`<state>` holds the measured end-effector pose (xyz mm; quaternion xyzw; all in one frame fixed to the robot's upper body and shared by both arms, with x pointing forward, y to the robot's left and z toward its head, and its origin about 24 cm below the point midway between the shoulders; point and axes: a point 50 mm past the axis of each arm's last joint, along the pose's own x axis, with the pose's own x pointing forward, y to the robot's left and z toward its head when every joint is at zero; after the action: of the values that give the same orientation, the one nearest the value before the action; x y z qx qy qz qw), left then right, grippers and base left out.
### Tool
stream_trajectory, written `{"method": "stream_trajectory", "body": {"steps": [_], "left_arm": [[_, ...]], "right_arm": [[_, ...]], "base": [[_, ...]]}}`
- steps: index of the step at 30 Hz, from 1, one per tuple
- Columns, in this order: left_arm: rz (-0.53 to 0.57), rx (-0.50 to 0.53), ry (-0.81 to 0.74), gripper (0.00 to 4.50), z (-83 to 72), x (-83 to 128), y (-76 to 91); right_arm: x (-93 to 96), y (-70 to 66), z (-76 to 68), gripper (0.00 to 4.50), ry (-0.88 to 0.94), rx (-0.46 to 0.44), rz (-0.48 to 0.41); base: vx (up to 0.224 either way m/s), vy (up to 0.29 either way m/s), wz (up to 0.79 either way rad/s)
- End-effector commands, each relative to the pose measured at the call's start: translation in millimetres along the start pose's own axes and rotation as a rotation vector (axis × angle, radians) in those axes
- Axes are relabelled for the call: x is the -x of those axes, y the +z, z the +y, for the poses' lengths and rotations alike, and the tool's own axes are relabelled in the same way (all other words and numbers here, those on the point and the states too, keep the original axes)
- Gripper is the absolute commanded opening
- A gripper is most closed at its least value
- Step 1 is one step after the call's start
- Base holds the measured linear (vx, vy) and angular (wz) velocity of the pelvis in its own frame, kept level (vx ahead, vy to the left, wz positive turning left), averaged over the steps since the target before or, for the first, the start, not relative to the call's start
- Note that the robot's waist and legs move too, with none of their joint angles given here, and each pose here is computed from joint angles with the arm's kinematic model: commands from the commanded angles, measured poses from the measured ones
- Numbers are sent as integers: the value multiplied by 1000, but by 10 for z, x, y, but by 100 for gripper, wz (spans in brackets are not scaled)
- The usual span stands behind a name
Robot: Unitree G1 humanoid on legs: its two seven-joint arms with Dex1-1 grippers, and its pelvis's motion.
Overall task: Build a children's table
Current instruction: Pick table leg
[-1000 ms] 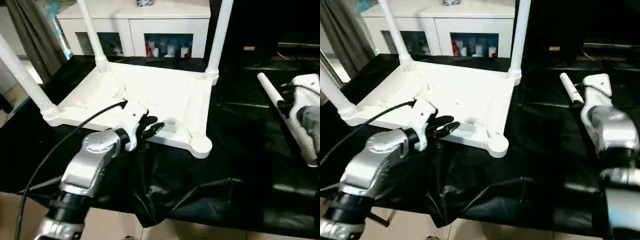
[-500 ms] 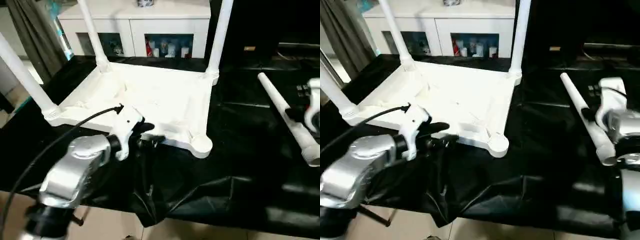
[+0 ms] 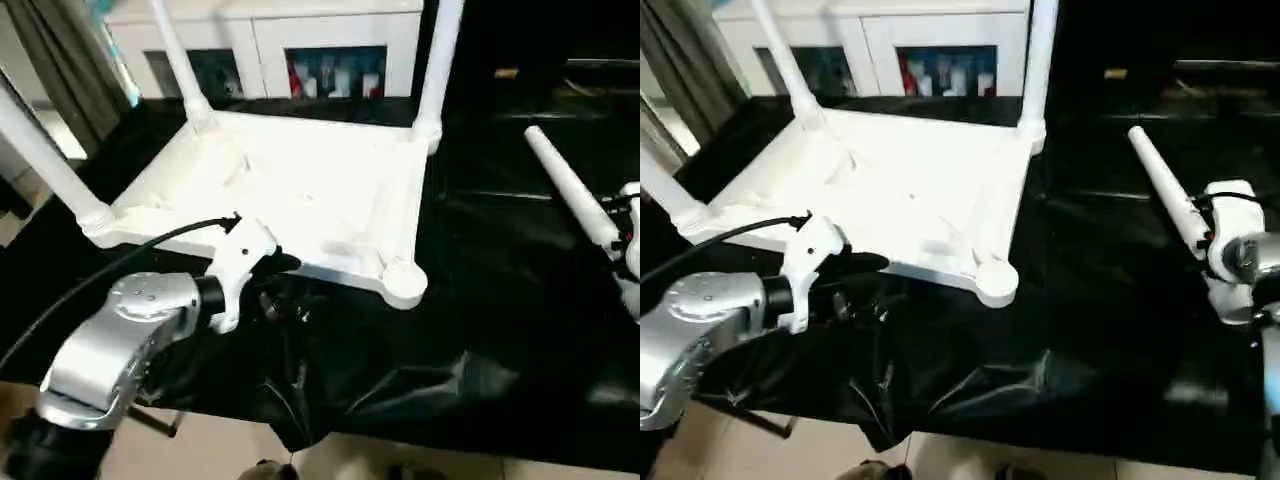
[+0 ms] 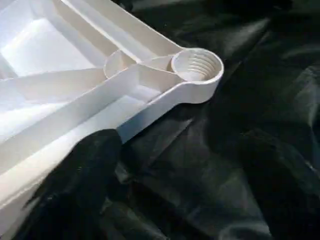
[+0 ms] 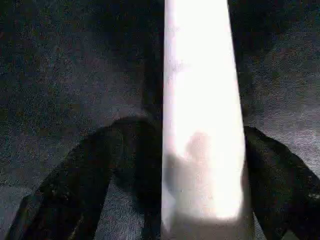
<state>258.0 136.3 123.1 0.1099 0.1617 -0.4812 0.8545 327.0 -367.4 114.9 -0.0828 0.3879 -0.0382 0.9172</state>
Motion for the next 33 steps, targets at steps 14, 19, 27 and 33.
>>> {"method": "stream_trajectory", "body": {"steps": [14, 19, 27, 33], "left_arm": [[32, -40, -9, 450, 11, 80, 36], [4, -51, 35, 450, 66, 47, 64], [-58, -48, 80, 450, 147, -21, 126], [-192, 14, 184, 450, 280, -139, 211]], "right_arm": [[72, -43, -40, 255, 29, 48, 145], [63, -32, -27, 216, 36, -10, 108], [67, -78, -82, 183, 33, -136, 36], [89, 99, -57, 183, 159, -418, -256]], "base": [[0, 0, 0], [0, 0, 0], [0, 0, 0], [0, 0, 0]]}}
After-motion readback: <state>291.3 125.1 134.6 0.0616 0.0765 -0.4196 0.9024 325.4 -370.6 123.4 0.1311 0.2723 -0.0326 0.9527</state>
